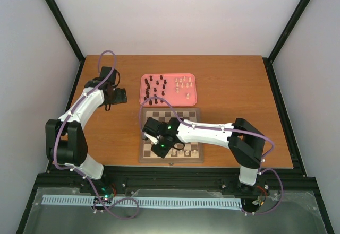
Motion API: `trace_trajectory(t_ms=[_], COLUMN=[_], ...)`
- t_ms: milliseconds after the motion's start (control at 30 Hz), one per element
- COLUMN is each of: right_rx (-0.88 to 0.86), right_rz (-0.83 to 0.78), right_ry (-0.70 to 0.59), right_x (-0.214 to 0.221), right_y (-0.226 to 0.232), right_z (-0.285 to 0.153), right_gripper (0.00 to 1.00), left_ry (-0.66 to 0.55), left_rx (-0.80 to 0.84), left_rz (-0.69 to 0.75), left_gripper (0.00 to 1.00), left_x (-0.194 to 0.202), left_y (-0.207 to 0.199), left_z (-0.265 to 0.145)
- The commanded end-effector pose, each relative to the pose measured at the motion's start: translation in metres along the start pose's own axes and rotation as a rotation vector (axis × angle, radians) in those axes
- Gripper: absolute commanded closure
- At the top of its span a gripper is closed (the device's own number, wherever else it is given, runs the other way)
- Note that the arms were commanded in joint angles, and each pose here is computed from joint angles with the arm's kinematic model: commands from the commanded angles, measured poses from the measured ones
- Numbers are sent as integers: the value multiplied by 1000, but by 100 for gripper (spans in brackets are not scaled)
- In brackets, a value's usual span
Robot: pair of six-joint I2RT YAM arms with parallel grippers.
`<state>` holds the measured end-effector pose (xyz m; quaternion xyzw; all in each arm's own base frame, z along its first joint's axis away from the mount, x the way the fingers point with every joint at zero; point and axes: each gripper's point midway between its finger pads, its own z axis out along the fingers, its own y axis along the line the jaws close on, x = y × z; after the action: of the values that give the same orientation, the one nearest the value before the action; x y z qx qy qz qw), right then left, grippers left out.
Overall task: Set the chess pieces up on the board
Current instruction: Place the chess piece on the chessboard.
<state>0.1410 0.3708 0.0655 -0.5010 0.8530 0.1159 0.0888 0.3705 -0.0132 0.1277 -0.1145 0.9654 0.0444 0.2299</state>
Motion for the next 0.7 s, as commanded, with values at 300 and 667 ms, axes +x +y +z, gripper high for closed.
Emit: trace_trajectory(t_ms=[300,667], right_rx=[56,79], right_rz=[-21,37], right_ry=[-65,-119], right_x=[-25,-36], right_y=[-12,-29], right_z=[-21,-61], right_gripper=[70,59], left_ry=[-59,-70], left_rx=[-10,0], left_rz=[7,4], left_gripper=[0,0], left_x=[-16,-23], left_y=[2,-1], left_z=[-16,-19])
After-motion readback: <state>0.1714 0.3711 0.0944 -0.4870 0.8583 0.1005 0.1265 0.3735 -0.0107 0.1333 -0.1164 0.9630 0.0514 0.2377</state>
